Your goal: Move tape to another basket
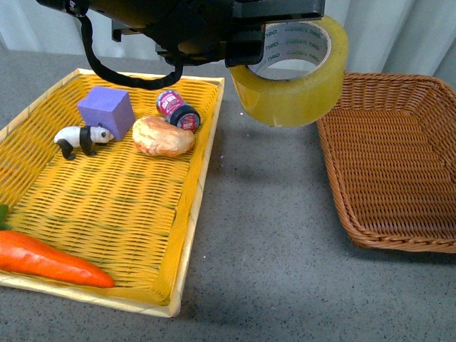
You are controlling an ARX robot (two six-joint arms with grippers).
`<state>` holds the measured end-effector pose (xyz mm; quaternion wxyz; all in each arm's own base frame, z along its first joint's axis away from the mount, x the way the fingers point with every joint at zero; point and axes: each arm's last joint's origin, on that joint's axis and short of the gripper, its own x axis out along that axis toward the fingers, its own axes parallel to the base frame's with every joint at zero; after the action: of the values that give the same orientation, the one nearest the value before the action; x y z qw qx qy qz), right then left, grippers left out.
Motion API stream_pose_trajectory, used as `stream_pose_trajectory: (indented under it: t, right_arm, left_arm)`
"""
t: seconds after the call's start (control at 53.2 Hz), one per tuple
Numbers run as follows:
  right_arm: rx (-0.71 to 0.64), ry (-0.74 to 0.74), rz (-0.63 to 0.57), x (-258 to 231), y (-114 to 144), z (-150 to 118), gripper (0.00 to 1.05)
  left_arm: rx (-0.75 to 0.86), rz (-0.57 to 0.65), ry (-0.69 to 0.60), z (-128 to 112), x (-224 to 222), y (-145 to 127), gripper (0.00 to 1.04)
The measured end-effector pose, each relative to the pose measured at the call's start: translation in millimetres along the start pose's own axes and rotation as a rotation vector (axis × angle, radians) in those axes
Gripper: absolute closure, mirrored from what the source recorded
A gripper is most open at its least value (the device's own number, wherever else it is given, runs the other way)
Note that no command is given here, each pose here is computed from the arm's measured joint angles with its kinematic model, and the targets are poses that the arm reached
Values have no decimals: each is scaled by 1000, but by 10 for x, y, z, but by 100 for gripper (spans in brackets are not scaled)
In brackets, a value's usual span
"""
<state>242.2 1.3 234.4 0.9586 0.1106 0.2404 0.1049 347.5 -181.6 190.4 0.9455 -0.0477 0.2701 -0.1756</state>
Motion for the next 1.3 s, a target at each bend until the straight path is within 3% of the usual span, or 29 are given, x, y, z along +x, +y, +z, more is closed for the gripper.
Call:
stream_pose_trajectory:
  t: [0.188,0.47,1.165,1.297]
  right_arm:
    - [23,174,116,447,116,263,9]
    - [22,350,231,1020,319,429,9]
    - [-153,538,276,1760,598,480,9]
    - [-154,543,279,1795,612,476,31]
  left_arm:
    - [1,-4,1,-2,0,-8,89]
    - [1,-2,1,-2,0,-7,89]
    - [1,-3,1,-3,1,-7,89]
    - [1,-2,1,-3,1,-7,89]
